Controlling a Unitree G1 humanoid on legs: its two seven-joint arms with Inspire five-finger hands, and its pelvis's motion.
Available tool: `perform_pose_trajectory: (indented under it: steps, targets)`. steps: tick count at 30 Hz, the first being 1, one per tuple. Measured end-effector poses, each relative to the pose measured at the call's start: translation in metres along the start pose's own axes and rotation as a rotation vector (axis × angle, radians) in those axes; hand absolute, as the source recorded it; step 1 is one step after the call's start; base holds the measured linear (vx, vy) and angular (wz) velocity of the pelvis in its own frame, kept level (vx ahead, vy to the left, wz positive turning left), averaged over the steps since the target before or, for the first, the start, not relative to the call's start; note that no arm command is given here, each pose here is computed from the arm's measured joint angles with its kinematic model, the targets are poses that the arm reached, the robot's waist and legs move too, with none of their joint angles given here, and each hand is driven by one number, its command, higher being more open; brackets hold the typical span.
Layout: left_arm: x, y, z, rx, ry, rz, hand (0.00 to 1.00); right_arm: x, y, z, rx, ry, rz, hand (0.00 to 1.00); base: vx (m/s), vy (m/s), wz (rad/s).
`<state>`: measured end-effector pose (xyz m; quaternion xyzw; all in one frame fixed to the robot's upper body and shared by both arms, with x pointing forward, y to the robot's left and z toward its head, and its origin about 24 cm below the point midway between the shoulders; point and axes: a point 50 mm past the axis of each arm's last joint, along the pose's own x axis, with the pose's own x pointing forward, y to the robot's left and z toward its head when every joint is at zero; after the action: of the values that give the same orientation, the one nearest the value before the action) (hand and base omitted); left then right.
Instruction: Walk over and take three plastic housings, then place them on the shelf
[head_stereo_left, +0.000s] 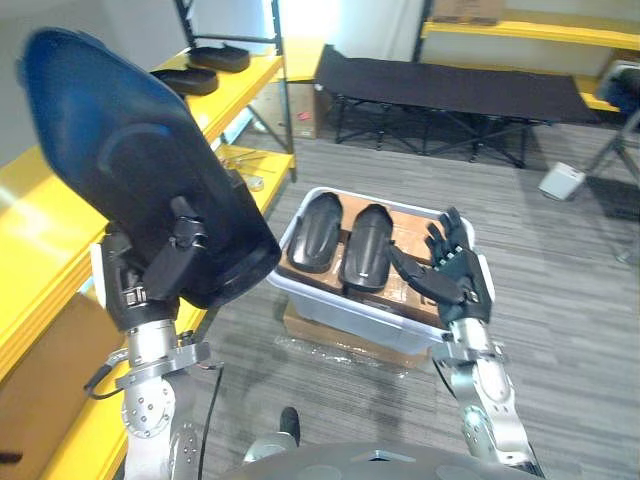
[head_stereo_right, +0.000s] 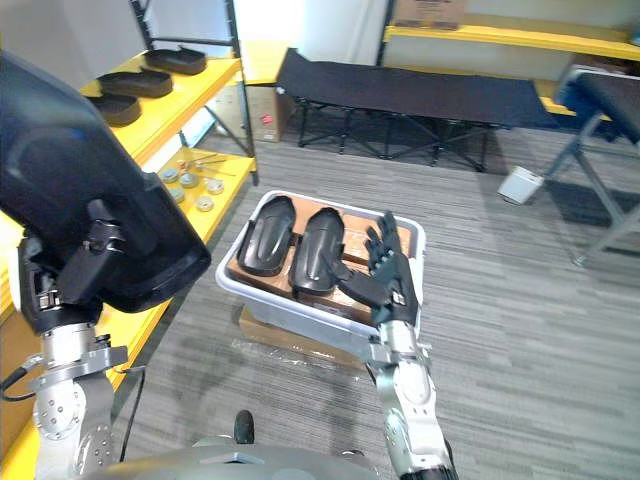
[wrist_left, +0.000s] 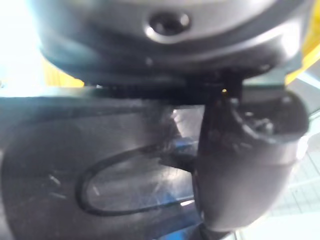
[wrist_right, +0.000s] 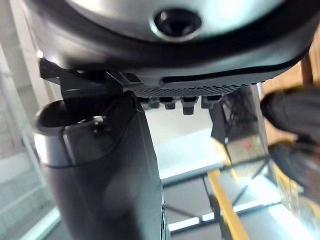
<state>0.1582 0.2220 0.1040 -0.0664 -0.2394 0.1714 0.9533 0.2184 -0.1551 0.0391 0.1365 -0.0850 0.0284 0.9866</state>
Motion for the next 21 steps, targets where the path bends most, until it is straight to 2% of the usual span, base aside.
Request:
perform_pose_trajectory:
  steps: [5,10,16,21]
  targets:
    - [-0.008,0.018,0.012,0.006,-0.022,0.078,0.0,0.02,0.035,-0.007,0.016,0.051,0.152,1.0,0.02,-0.02,0.7]
    - [-0.02,0.028,0.013,-0.025,0.015,0.093,0.0,0.022,0.039,-0.02,-0.007,0.141,0.189,1.0,0.03,0.019,0.29]
    - [-0.02,0.02,0.012,-0.027,0.023,-0.008,0.0,0.023,0.04,-0.022,-0.038,0.159,0.226,1.0,-0.02,0.031,-0.18]
    - [-0.021,0.008,0.005,-0.007,0.075,-0.087,0.0,0.02,0.047,-0.025,-0.061,0.185,0.331,1.0,-0.04,-0.005,-0.2]
